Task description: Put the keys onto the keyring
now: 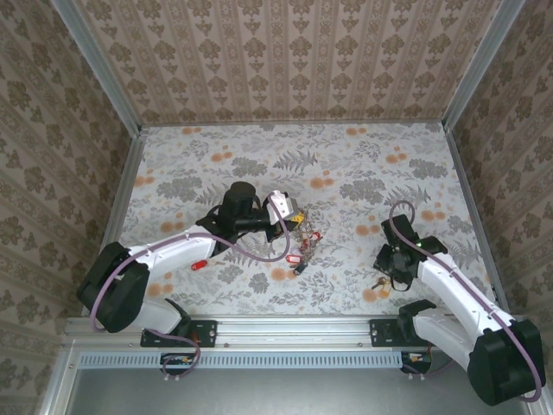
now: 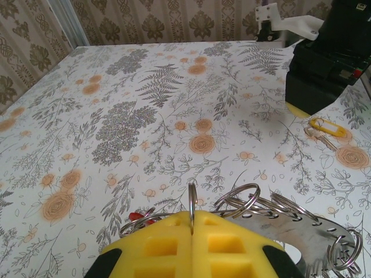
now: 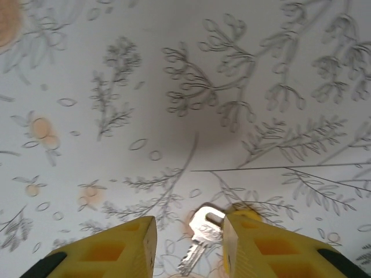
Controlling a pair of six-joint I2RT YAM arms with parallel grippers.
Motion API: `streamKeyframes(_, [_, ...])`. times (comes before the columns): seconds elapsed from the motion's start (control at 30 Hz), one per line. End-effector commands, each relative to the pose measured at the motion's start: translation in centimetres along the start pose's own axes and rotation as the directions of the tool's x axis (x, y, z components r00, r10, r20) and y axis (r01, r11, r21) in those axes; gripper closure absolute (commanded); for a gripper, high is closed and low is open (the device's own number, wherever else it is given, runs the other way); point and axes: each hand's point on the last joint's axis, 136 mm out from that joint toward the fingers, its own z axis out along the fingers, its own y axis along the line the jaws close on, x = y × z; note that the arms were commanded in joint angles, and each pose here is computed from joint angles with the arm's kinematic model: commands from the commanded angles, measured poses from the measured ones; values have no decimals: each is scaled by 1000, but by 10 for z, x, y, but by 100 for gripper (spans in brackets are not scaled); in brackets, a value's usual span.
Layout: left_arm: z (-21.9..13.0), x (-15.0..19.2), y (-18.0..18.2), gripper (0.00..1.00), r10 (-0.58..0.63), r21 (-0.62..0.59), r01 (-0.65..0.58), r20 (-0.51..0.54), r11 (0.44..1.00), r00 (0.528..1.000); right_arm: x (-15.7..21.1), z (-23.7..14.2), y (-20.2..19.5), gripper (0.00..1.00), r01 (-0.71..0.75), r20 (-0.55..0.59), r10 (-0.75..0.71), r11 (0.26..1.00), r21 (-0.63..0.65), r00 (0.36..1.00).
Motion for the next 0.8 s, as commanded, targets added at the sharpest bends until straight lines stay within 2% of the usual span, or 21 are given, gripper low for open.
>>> streamKeyframes(0.0, [-6,-24,7,100,33,-19,-32,58,999,998,3,-3,-24,63,-93,27,91,991,93,995])
streamKeyframes(0.23, [-5,-25,7,100,38,-13,-37,55,999,998,3,-2,-25,63,-119,30,116,987,109,993])
streamKeyframes(0.5, [-6,-24,7,100,41,-9,-41,50,999,998,5,5,-28,63,-290,63,284,948,132,957])
streamKeyframes(0.77, [-7,-25,9,100,47,-10,-47,52,999,998,12,13,-23,63,-393,73,386,911,123,919])
